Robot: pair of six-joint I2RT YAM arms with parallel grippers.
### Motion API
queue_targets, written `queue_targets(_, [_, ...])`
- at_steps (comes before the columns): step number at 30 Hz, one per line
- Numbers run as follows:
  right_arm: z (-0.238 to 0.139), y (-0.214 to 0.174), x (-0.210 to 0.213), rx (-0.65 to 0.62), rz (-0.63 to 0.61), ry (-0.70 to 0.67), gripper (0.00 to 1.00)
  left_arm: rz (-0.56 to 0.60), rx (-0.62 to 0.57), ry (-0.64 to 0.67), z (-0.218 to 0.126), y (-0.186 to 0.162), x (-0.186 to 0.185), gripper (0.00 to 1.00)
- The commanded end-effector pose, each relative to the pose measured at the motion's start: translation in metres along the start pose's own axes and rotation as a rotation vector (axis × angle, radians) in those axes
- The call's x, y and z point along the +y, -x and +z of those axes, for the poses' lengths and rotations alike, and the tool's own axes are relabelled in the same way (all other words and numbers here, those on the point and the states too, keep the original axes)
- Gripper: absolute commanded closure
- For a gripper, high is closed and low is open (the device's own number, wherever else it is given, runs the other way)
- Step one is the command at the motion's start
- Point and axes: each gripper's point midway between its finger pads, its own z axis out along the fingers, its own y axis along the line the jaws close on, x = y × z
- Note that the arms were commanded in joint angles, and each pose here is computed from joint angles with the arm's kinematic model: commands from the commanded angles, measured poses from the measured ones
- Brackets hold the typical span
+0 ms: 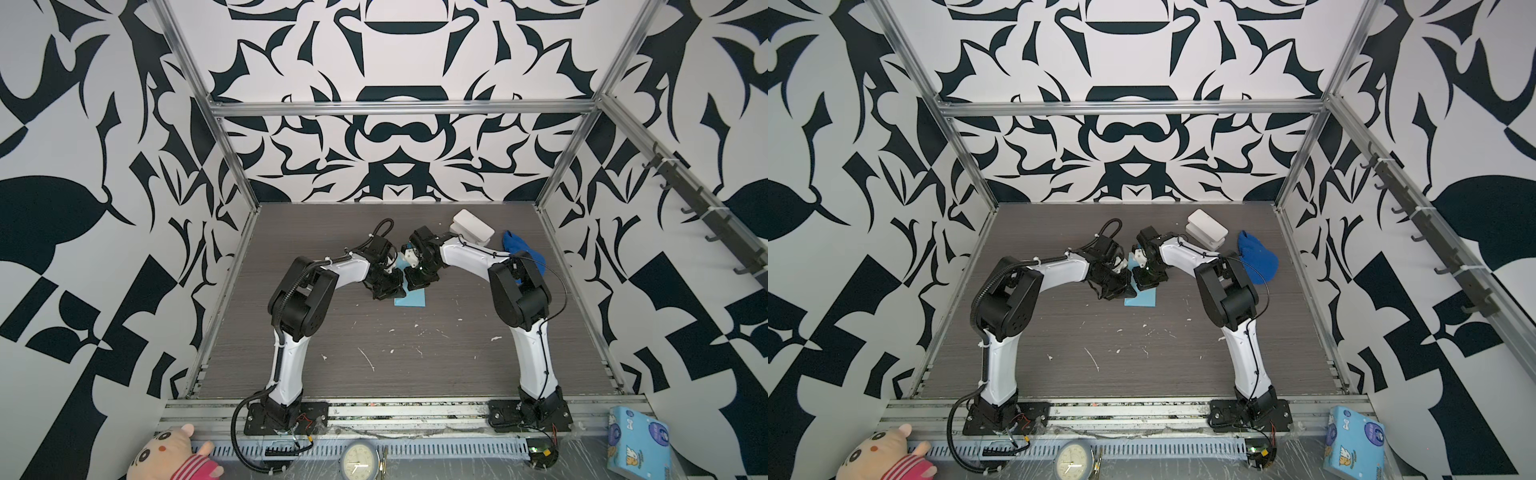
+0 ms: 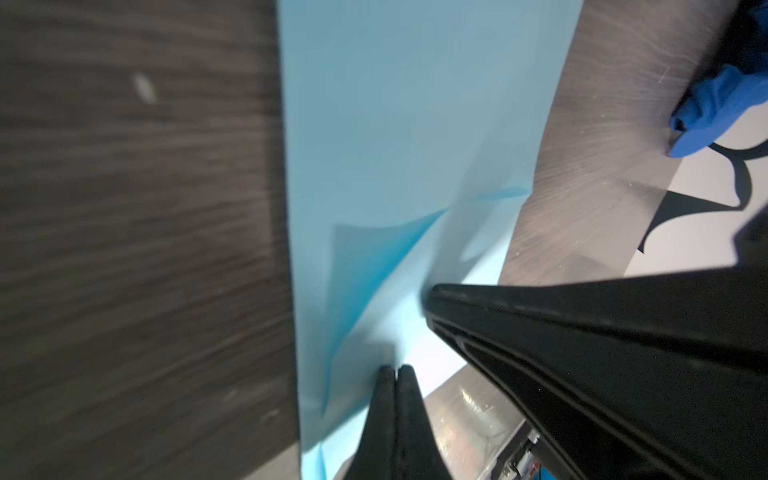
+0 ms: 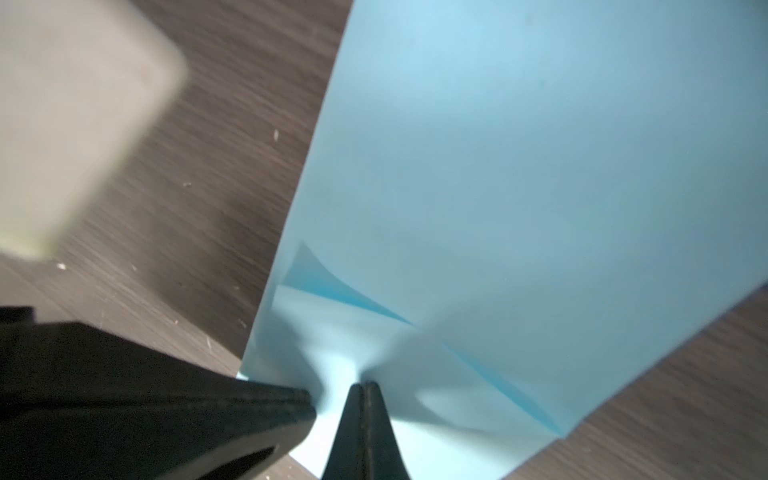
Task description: Fold a paper plane with a square sheet of paper (pick it up from the middle)
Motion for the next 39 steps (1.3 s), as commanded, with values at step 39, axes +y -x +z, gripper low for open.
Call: queue_targets(39, [-0.062,0.045,0.035,-0.25,0.048,0.157,0.98,0.008,-0.183,-0.071,-0.065,0.011,-0.013,0.83])
